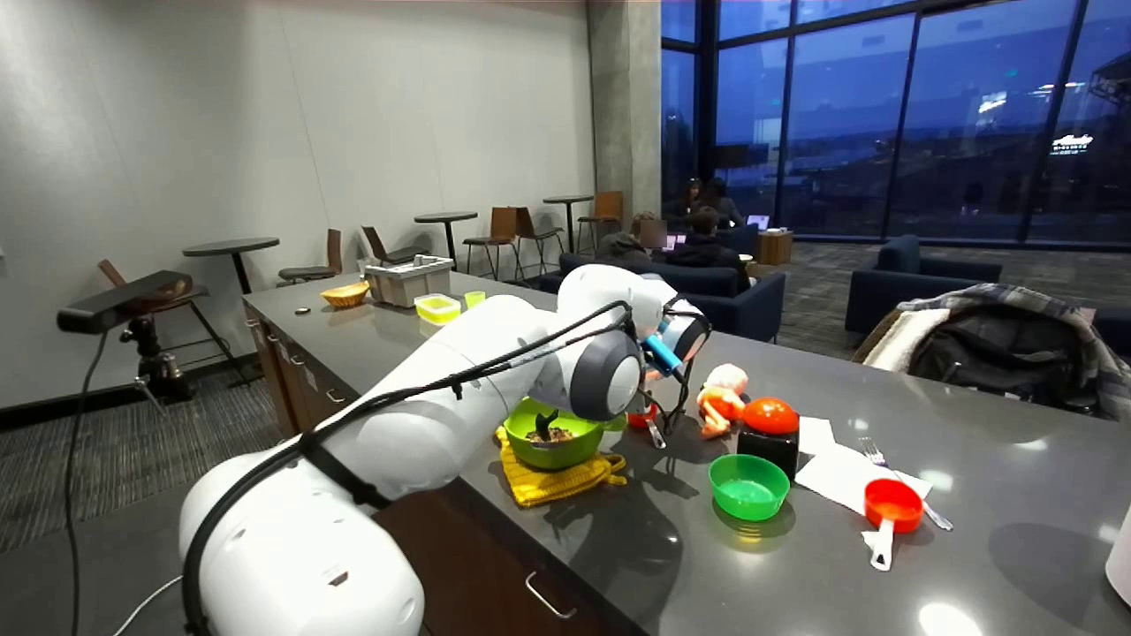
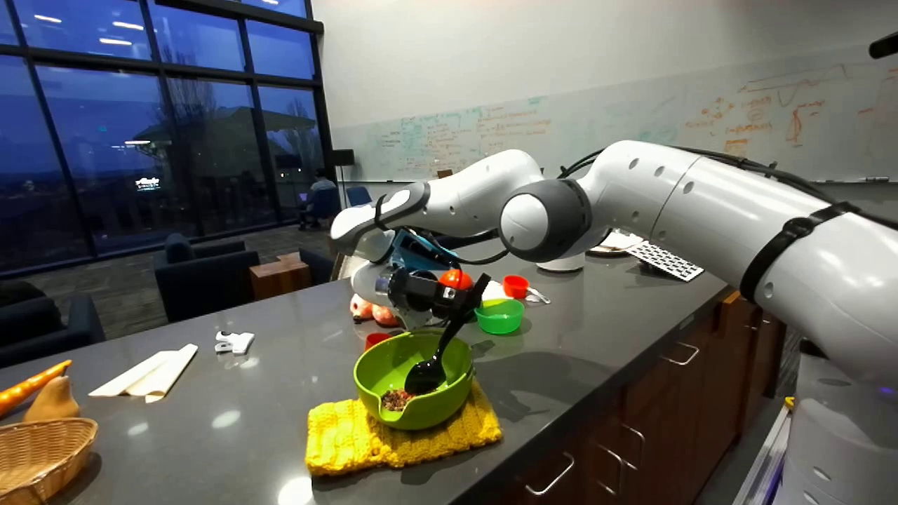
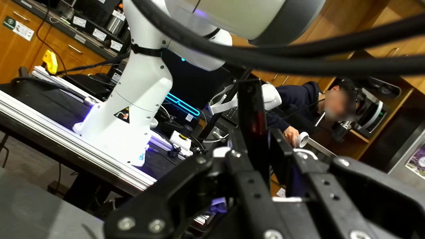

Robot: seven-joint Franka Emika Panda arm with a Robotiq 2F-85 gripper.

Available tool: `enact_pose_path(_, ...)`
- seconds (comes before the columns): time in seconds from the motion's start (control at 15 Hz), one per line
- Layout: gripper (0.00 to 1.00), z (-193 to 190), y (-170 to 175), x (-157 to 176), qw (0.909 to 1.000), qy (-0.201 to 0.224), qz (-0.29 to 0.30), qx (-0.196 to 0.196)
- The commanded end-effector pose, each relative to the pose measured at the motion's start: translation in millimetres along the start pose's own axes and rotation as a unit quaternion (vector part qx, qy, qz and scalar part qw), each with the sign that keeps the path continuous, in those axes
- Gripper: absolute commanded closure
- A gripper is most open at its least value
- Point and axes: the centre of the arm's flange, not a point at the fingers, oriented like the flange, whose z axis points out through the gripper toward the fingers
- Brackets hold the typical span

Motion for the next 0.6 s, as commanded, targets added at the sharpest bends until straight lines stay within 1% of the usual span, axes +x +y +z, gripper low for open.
enact_pose_path(0.0, 0.94, -36, -21, 1, 0.9999, -0.01, -0.003, 0.001)
enact_pose_path(0.27, 0.94, -30, -41, 11, 0.9994, -0.027, -0.023, 0.005)
enact_pose_path(0.53, 0.94, -19, -57, 20, 0.9987, -0.04, -0.032, -0.001)
